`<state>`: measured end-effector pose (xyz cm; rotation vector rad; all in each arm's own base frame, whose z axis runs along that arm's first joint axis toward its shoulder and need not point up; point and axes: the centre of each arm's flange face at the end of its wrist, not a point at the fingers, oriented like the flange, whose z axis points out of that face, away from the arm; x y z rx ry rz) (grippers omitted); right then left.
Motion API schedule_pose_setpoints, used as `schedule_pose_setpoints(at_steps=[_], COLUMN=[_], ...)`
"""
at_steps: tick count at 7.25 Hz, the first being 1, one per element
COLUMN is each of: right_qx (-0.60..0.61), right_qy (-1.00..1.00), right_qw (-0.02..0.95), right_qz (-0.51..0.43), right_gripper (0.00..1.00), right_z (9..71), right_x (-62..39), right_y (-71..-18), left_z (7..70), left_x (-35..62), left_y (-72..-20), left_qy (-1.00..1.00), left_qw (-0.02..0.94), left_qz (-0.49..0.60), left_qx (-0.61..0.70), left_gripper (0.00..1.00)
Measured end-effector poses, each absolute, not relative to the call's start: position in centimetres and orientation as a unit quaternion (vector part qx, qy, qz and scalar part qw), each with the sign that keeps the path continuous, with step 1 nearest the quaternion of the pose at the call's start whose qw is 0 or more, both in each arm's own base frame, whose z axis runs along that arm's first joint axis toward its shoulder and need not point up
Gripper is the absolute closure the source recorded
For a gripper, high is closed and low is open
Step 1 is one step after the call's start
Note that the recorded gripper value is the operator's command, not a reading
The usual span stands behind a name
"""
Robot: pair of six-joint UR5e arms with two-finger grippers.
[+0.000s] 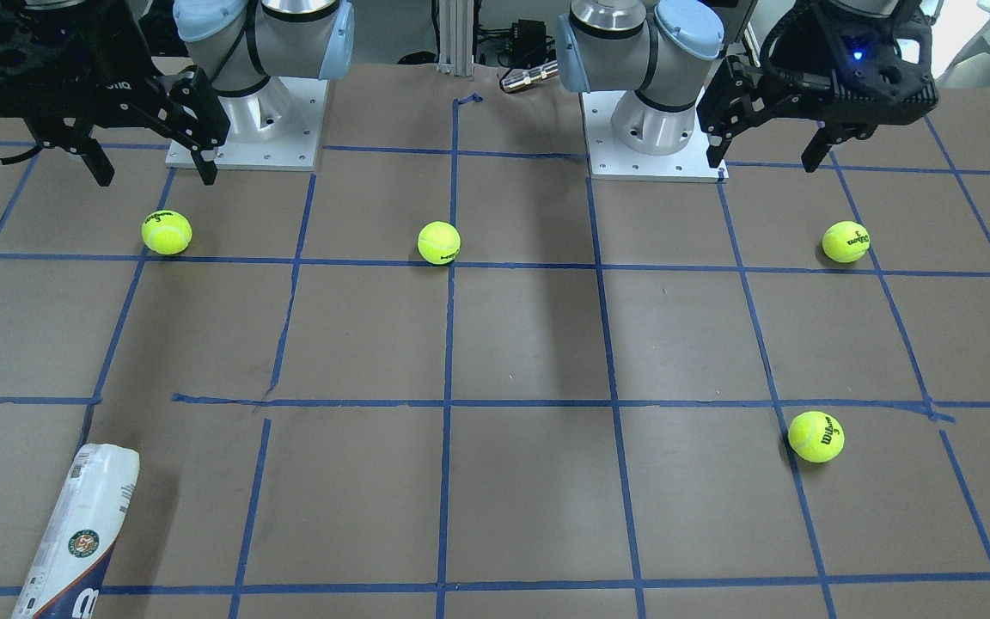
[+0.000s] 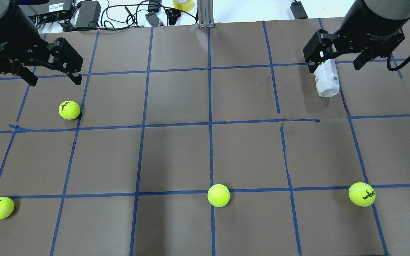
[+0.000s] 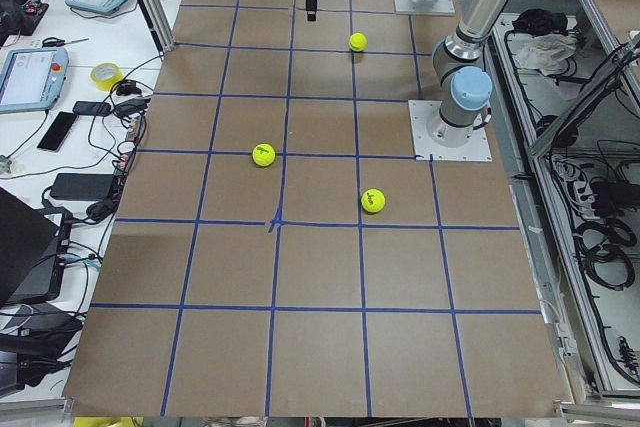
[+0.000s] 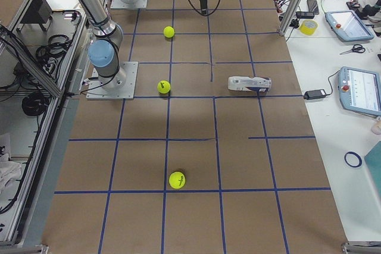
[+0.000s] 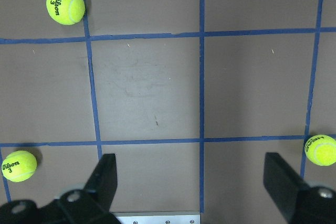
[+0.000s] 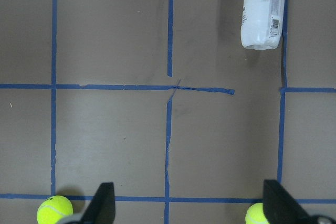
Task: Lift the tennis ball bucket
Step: 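Lower the right gripper over the clear tennis ball can's open end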
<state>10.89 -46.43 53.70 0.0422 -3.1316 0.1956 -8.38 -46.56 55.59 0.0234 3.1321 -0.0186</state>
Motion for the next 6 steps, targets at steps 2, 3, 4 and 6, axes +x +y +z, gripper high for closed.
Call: schedule_pose_setpoints(at_steps=[2,3,4,6], right_qx=[0.022,0.035,0.043,0.024], right_qy=[-0.998,-0.996,-0.996,-0.999], right_qw=[0.016,0.024,0.027,0.016], right_qz=[0.065,0.074,0.072,0.024], right_gripper=[0.00,0.00,0.00,0.00], right_z=[54.0,54.7,54.5,49.2], right_x=[10.4,9.9,9.2,5.7], right_y=[-46.6,-47.4,-49.2,-55.0], left_z=[55.6,55.6,55.6,55.6], left_x=[-8.4,-8.4,-8.4,-8.4], left_y=[-46.6,-46.5,-46.5,-46.5], left_qy=[1.000,1.000,1.000,1.000], left_qw=[0.005,0.005,0.005,0.005], left_qz=[-0.006,-0.006,-0.006,-0.006], left_qx=[0.007,0.007,0.007,0.007], left_gripper=[0.00,0.00,0.00,0.00])
